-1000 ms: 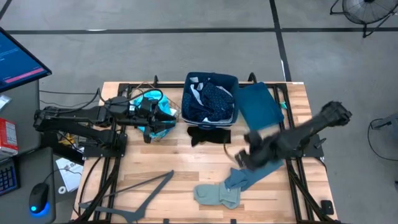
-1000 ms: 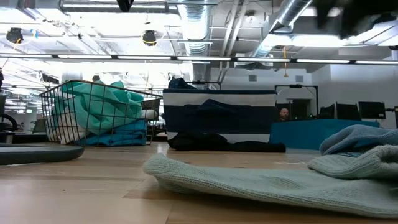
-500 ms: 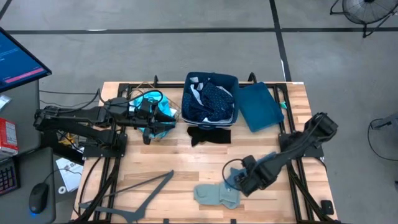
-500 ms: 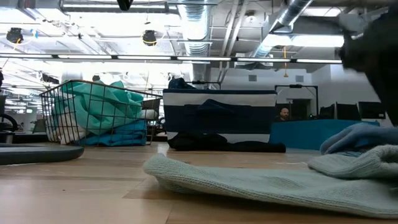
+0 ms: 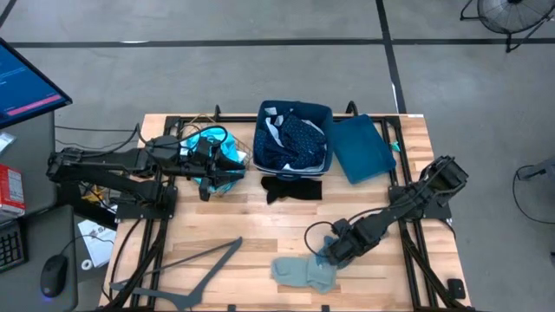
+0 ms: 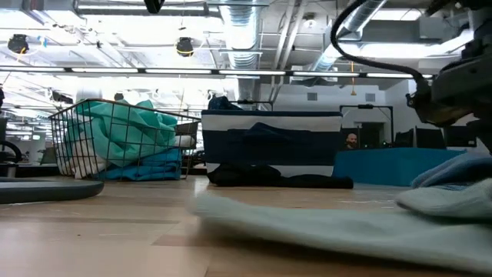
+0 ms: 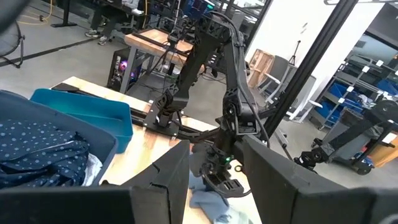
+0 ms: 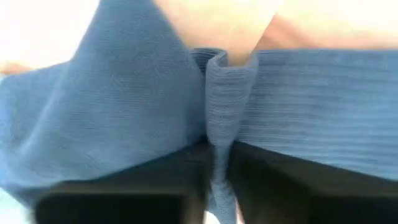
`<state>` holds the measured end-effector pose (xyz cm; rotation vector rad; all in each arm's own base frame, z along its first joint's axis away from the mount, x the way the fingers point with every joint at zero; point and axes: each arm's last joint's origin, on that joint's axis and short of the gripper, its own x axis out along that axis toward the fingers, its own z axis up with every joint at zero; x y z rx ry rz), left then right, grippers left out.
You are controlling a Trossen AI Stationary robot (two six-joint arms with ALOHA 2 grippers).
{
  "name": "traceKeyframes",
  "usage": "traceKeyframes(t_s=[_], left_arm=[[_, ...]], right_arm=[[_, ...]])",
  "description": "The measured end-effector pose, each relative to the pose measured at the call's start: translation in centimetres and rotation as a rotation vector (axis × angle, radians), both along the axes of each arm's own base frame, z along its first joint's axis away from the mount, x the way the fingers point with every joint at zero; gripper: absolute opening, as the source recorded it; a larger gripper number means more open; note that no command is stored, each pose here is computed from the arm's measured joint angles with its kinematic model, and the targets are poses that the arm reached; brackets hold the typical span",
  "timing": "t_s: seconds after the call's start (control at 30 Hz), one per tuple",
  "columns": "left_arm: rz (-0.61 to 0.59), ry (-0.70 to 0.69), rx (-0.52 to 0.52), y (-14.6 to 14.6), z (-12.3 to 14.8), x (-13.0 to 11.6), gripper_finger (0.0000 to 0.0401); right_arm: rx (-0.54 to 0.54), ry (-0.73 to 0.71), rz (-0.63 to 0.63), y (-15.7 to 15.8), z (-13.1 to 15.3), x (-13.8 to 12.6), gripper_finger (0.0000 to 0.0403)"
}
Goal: Pick & Place Cloths
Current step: Put the blue sock into the blue bin
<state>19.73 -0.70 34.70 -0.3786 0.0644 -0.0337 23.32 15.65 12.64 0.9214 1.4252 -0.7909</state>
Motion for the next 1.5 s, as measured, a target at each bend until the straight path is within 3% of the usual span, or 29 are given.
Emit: traceKeyframes(t_s=[0.07, 0.23, 0.37, 0.8, 1.1, 1.27, 1.5], left_arm=[[-0.001, 0.000, 0.000, 0.0, 0.0, 0.0, 0.0135], [-0.003, 0.001, 0.000, 0.0, 0.0, 0.0, 0.0135], [-0.003, 0.004, 0.000, 0.0, 0.0, 0.0, 0.0135], [0.001, 0.005, 0.001, 0.0, 0.0, 0.0, 0.0135], [0.000, 0.005, 0.007, 0.0, 0.0, 0.0, 0.0135], [0.000, 0.005, 0.006, 0.0, 0.0, 0.0, 0.0135], [0.000, 0.004, 0.009, 0.0, 0.0, 0.0, 0.0135]], right_arm=[[-0.004, 0.003, 0.014, -0.7, 0.2, 0.1, 0.0016], [-0.029, -0.040, 0.003, -2.4, 1.9, 0.7, 0.0006], [-0.065, -0.142, -0.006, -3.3, 6.3, 1.3, 0.0005], [-0.391, -0.409, -0.059, -7.8, 19.7, -0.2, 0.0001], [-0.661, -0.496, -0.161, -14.2, 27.1, -3.6, 0.0000], [-0.714, -0.443, -0.268, -18.4, 28.3, -5.6, 0.0000], [-0.699, -0.180, -0.312, -23.7, 27.2, -6.7, 0.0000]])
